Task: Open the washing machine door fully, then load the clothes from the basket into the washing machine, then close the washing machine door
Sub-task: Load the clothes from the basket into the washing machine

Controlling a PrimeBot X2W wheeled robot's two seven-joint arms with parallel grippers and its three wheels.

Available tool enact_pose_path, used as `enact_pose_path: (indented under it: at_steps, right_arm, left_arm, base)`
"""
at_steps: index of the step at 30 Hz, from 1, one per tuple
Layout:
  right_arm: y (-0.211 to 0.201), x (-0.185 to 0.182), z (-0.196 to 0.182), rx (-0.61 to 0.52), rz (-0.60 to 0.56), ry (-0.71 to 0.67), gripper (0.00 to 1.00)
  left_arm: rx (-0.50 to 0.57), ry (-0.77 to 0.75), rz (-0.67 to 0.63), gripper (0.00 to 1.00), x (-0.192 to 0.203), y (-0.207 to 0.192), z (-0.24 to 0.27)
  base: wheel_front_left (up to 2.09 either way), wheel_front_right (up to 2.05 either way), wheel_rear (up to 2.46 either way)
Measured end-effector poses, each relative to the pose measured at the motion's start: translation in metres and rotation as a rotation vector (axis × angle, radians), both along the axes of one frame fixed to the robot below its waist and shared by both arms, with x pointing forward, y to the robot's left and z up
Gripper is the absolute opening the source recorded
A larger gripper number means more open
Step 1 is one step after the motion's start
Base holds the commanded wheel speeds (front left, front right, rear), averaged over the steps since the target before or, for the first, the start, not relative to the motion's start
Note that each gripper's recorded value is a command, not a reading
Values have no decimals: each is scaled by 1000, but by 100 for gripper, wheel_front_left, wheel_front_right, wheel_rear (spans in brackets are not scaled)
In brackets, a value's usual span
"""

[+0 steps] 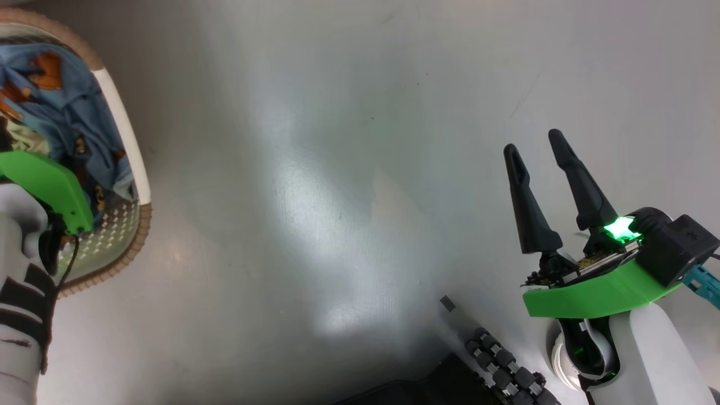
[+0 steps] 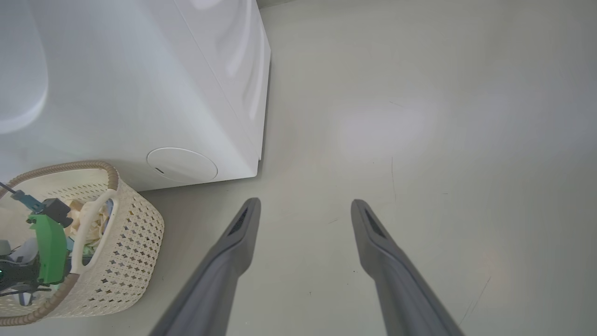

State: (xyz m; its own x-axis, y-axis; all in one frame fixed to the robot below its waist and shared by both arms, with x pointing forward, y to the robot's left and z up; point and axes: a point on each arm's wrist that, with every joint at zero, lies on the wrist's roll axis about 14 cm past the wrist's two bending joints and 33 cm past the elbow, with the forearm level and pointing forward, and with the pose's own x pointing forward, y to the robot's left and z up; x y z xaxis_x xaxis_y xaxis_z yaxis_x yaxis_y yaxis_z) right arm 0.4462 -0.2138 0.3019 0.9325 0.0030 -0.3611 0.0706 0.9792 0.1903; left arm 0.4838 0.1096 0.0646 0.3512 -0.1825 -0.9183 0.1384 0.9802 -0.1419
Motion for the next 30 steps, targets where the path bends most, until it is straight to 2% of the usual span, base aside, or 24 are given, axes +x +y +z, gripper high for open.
enact_pose_path:
  at_steps: [1, 2, 4, 5, 12, 17, 30]
  right_arm:
    - [-1, 0, -1, -3, -2, 2, 100]
    - [-2, -1, -1, -6, -5, 4, 100]
    - [-4, -1, -3, -9, -8, 6, 100]
    - [-5, -1, -3, -11, -10, 8, 100]
    - [-6, 3, -4, -8, -15, -2, 100]
    - [1, 9, 2, 11, -3, -26, 100]
    - [11, 18, 49, 45, 9, -141, 100]
  left_arm:
    - [2, 0, 1, 75, 1, -1, -2]
    - [6, 0, 2, 53, 1, -1, -3]
    - [9, 0, 1, 24, 1, -1, -6]
    - [12, -1, 1, 0, 1, 0, -7]
    - [28, -33, 22, 0, 3, 8, -2]
    - [19, -117, 76, 0, 14, 15, 17]
    - [-54, -310, 255, 0, 4, 24, 93]
  base:
    - [0, 0, 0]
    - [0, 0, 0]
    - [0, 0, 0]
    - [0, 0, 0]
    - [0, 0, 0]
    - [0, 0, 0]
    - [0, 0, 0]
